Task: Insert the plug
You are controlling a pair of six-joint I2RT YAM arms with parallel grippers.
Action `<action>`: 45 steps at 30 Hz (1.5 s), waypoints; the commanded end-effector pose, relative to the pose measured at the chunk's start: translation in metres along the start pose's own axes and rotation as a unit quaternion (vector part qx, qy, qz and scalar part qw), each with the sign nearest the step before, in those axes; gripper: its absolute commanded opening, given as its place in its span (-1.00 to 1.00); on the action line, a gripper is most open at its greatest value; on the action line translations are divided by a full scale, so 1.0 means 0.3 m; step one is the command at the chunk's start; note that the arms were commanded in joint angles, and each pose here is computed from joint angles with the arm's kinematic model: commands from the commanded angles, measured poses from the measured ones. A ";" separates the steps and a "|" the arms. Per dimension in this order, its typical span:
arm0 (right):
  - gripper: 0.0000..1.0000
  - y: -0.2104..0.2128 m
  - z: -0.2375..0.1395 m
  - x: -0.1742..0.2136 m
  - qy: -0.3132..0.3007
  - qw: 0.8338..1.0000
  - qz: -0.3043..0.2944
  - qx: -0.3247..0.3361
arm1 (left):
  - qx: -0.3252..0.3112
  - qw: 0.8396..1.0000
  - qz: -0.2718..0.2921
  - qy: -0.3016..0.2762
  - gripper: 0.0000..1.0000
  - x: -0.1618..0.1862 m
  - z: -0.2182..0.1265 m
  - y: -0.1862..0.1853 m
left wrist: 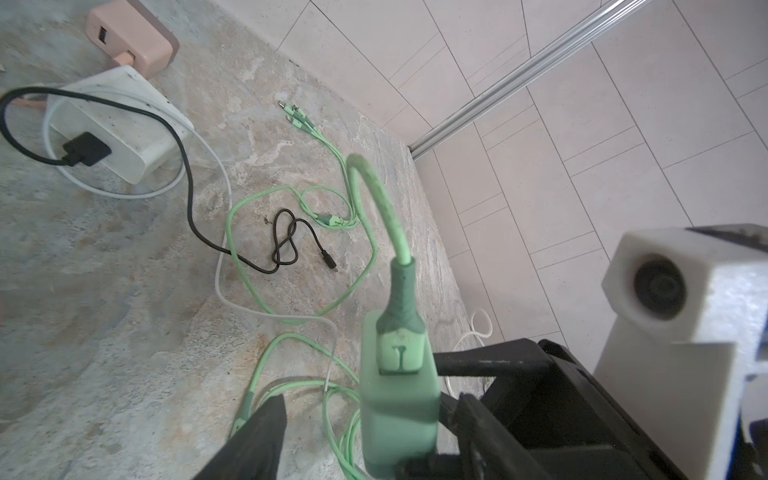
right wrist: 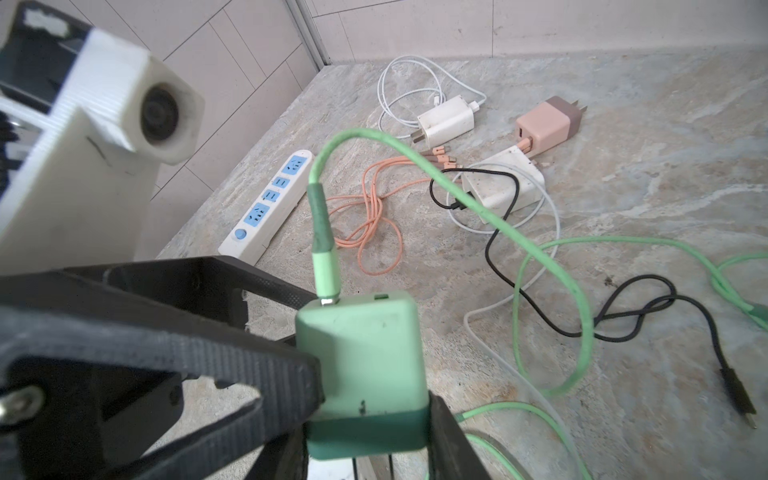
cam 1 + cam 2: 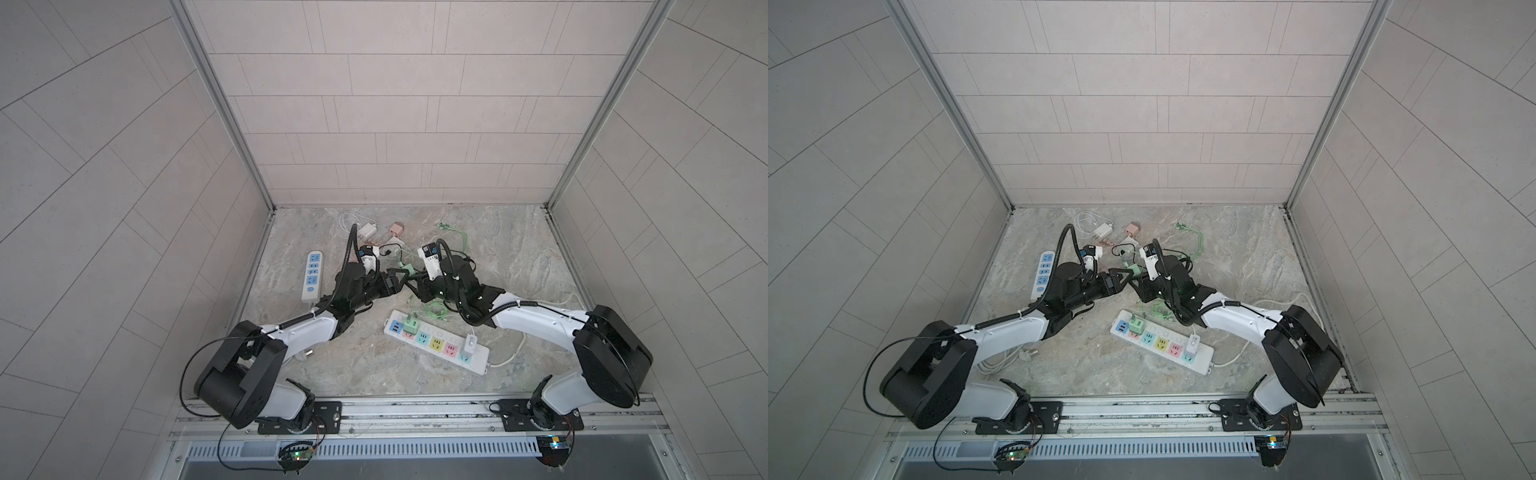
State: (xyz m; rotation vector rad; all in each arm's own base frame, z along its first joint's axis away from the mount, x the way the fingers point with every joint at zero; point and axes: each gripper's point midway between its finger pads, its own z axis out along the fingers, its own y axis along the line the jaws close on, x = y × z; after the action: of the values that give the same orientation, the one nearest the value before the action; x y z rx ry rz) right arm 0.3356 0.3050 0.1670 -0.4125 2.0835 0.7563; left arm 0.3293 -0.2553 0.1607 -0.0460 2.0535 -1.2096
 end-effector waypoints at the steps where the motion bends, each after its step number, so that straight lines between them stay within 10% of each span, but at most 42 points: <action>1: -0.77 0.032 -0.028 -0.050 -0.029 0.999 -0.009 -0.011 | 0.037 0.999 0.003 -0.019 0.36 -0.039 0.013 -0.060; 16: -0.73 0.046 -0.019 -0.046 -0.028 0.999 -0.011 -0.020 | 0.053 0.999 0.000 0.002 -0.41 -0.008 0.041 -0.070; 32: -0.03 0.041 -0.052 -0.054 -0.019 0.999 -0.034 -0.008 | 0.035 0.997 0.049 0.051 -0.80 0.035 0.032 -0.067; 45: 0.03 -0.141 -0.208 -0.035 0.021 0.999 0.011 0.044 | 0.017 0.978 0.195 0.066 -0.79 0.018 -0.009 -0.091</action>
State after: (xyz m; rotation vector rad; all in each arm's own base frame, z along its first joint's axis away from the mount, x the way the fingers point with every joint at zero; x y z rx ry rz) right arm 0.3325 0.2537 0.1930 -0.3929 2.0981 0.6707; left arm 0.3167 -0.2679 0.1551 0.2829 2.1245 -1.0880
